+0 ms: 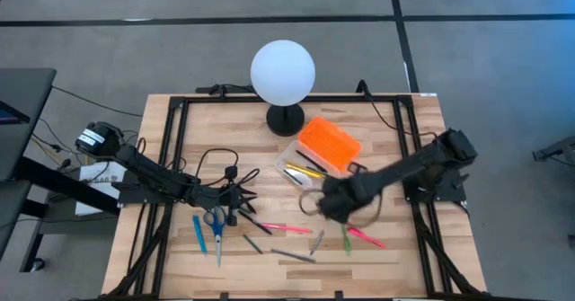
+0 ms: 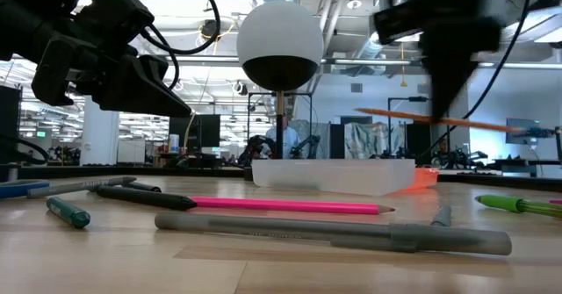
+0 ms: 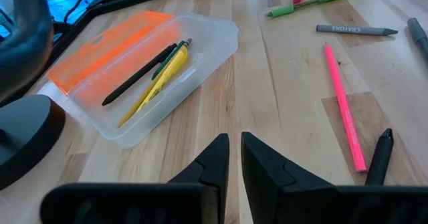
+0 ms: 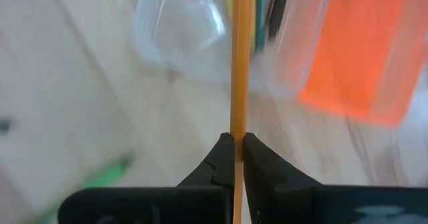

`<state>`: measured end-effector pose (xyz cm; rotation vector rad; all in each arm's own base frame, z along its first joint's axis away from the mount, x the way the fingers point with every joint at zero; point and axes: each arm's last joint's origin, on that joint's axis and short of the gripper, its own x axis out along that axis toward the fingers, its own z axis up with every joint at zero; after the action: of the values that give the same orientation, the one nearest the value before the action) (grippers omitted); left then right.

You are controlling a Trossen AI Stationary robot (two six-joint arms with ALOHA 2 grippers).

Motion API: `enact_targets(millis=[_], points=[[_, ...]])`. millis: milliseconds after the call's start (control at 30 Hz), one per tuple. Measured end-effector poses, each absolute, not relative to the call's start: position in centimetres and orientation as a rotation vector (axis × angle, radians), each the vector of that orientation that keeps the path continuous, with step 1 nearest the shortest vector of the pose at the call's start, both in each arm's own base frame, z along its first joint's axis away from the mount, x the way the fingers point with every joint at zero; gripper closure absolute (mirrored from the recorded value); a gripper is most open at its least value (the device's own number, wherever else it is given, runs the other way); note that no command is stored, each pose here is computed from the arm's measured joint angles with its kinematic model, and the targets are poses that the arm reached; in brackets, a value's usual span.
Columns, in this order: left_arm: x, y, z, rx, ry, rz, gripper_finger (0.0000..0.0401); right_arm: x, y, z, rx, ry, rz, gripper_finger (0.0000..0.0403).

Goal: Pick & place school supplies into a supply box
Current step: Put the orange pencil into the orange supply box

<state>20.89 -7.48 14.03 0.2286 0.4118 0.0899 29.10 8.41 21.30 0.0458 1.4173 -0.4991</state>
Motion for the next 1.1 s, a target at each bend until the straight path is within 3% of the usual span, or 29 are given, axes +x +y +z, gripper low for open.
enact_targets(millis=[533, 1100], points=[[20.8, -7.5, 13.9, 0.246, 0.424, 0.088, 0.0367, 33.1, -1.4, 21.6, 0.136, 1.245, -0.432, 0.0402], [20.8, -7.4, 13.9, 0.249, 0.430, 0.096, 0.0367, 34.8, -3.1, 21.0, 0.153, 1.156, -0.317, 0.0403]])
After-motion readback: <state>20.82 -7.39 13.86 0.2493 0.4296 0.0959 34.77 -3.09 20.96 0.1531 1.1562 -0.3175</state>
